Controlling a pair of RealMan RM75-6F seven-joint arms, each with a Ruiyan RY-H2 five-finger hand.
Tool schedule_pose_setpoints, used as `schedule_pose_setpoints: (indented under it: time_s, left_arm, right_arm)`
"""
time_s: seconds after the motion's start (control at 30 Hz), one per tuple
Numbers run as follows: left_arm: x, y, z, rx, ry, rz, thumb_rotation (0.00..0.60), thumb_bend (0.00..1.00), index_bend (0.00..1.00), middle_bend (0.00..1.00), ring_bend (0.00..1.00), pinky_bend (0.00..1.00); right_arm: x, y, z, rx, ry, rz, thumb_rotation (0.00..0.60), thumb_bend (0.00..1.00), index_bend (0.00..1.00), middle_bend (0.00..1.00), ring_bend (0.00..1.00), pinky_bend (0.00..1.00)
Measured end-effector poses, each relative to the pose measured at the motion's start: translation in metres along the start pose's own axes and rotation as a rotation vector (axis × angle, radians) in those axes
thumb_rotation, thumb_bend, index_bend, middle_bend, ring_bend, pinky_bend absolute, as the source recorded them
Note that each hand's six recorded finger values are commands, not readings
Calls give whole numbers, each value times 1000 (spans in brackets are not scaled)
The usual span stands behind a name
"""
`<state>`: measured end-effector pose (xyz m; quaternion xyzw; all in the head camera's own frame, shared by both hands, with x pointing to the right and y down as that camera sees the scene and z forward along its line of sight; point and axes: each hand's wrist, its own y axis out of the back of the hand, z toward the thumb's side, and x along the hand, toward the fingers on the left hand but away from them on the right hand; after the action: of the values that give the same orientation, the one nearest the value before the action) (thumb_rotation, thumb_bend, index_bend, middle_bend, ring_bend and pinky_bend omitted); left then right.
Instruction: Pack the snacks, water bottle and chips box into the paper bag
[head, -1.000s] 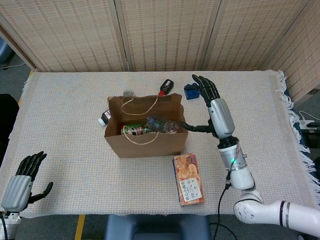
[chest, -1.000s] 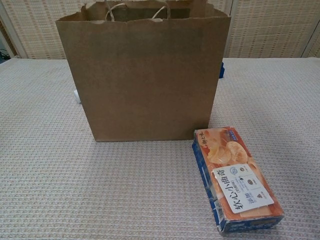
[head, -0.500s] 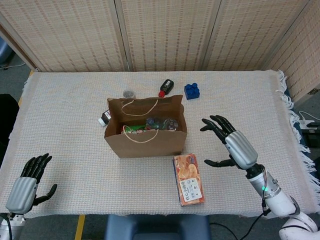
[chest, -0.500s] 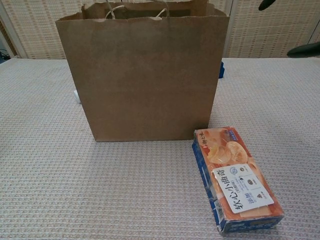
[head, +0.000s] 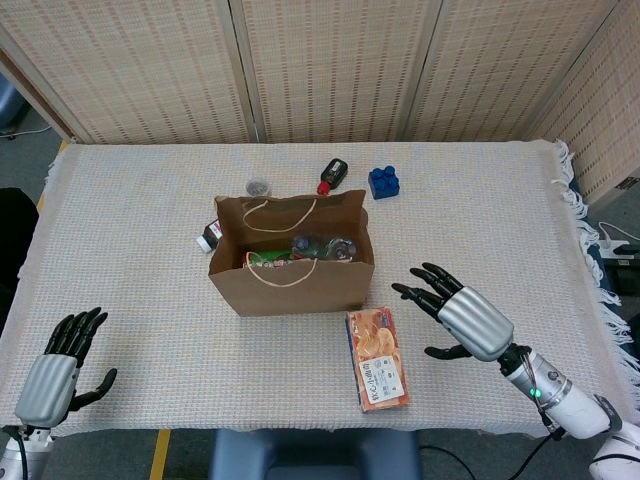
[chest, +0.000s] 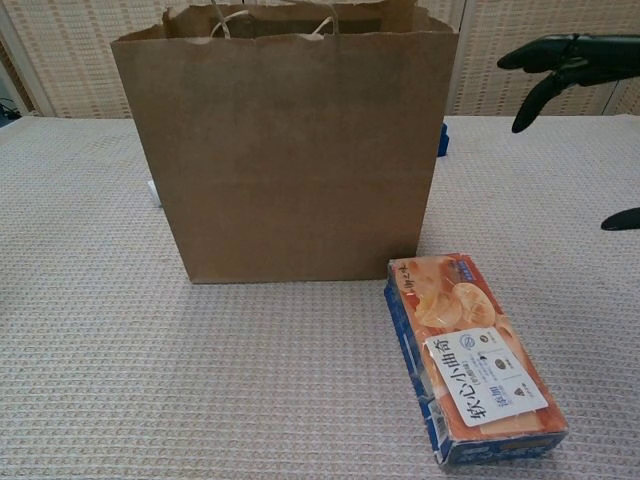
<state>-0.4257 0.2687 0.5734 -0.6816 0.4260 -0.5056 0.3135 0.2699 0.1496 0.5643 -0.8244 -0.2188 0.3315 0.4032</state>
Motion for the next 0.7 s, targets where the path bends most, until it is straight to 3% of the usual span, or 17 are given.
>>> schedule_pose_setpoints:
  time_s: [0.2,0.43,0.7]
  left_arm:
    - [0,3,-2,-10,1,5,600,349,0,0,0,21]
    - [0,3,-1,-14,-2,4,600,349,0,0,0,21]
    - [0,5,-2,-15,1,8,600,349,0,0,0,22]
  right_arm:
    - [-2,-23,21,-36,77,37,600,5,0,247,16,0]
    - [-5,-43,36,-42,115,109,600,5,0,247,15,0]
    - [-15,-51,50,6,123,253,600,0,0,174,0,0]
